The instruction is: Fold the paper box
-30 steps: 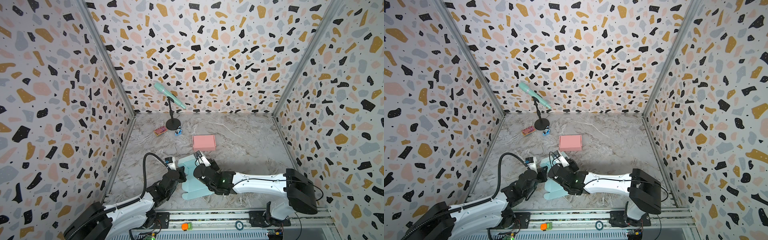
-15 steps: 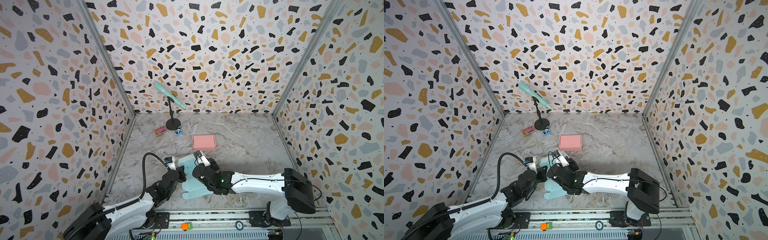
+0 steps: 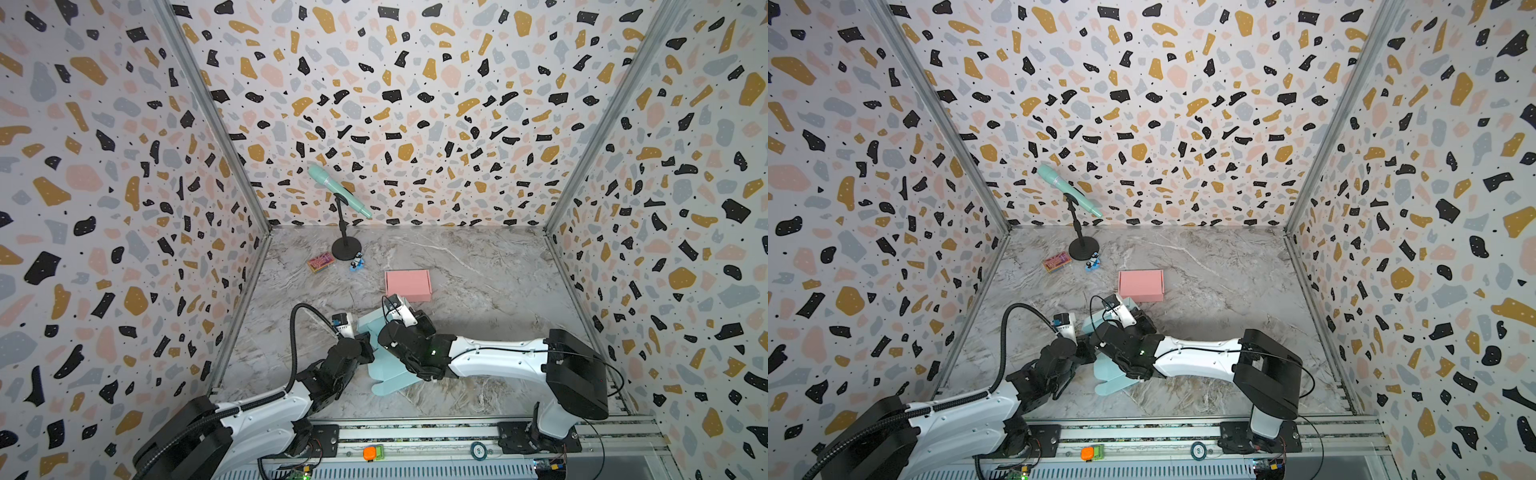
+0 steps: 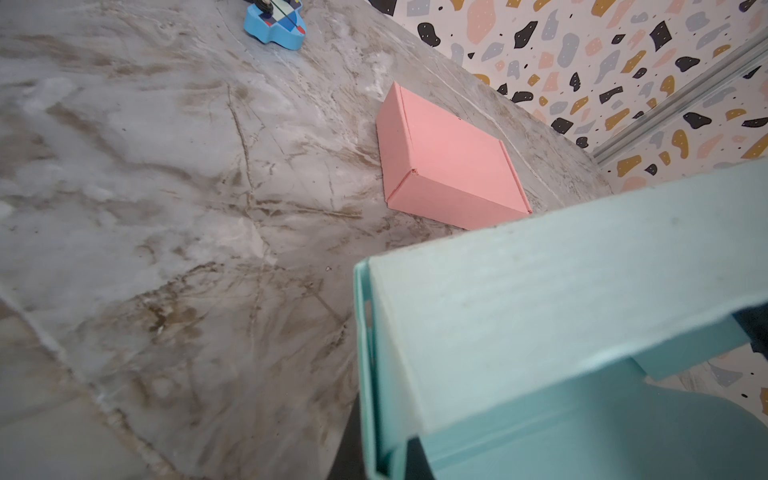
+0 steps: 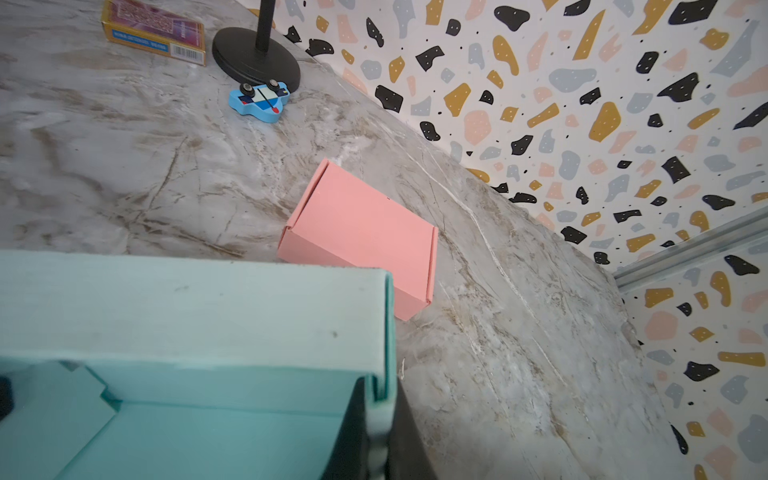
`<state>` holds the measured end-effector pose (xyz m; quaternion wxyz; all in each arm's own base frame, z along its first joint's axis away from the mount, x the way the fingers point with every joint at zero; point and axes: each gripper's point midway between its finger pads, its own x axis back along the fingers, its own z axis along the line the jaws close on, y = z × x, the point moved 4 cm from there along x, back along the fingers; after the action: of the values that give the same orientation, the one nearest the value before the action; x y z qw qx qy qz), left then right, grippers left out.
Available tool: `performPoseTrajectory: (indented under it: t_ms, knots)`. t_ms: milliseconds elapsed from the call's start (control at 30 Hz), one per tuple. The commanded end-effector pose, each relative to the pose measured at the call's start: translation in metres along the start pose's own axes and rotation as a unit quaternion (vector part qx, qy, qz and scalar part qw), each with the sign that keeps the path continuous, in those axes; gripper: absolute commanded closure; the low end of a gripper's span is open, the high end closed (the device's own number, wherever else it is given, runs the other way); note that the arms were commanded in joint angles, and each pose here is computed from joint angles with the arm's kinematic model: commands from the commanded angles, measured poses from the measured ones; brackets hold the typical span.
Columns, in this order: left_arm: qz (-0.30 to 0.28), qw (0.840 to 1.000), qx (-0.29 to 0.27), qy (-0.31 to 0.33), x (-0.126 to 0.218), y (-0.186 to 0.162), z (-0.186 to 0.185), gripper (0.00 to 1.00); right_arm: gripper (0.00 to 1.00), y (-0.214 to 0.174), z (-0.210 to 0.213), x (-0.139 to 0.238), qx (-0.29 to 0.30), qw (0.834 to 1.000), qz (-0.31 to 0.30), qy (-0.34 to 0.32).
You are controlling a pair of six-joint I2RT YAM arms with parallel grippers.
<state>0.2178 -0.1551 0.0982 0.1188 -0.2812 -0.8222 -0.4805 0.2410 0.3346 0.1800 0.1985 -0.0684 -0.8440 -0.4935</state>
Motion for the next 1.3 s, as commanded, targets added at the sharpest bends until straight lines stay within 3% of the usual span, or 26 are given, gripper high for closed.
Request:
performPoseTrajectory:
  t_ms: [0,333,567,1100,1267]
  knots:
    - [-0.040,0.996,0.020,-0.072,0.003,0.028,-0.037,0.91,0.95,0.004,-0.005,-0.005,0.019,0.999,0.008,-0.037]
    - [-0.048,0.996,0.028,-0.075,0.006,0.031,-0.038,0.91,0.94,0.004,0.012,-0.008,0.064,0.996,0.017,-0.065]
    - [-0.047,0.996,0.027,-0.073,0.007,0.029,-0.036,0.91,0.92,0.003,0.012,-0.006,0.056,0.997,0.016,-0.058]
    - [-0.056,0.996,0.020,-0.059,0.010,0.034,-0.035,0.91,0.75,0.019,-0.010,0.029,0.009,0.999,-0.030,-0.033]
    - [-0.056,0.997,0.018,-0.054,0.009,0.034,-0.033,0.91,0.64,0.020,-0.008,0.038,-0.007,0.999,-0.040,-0.011]
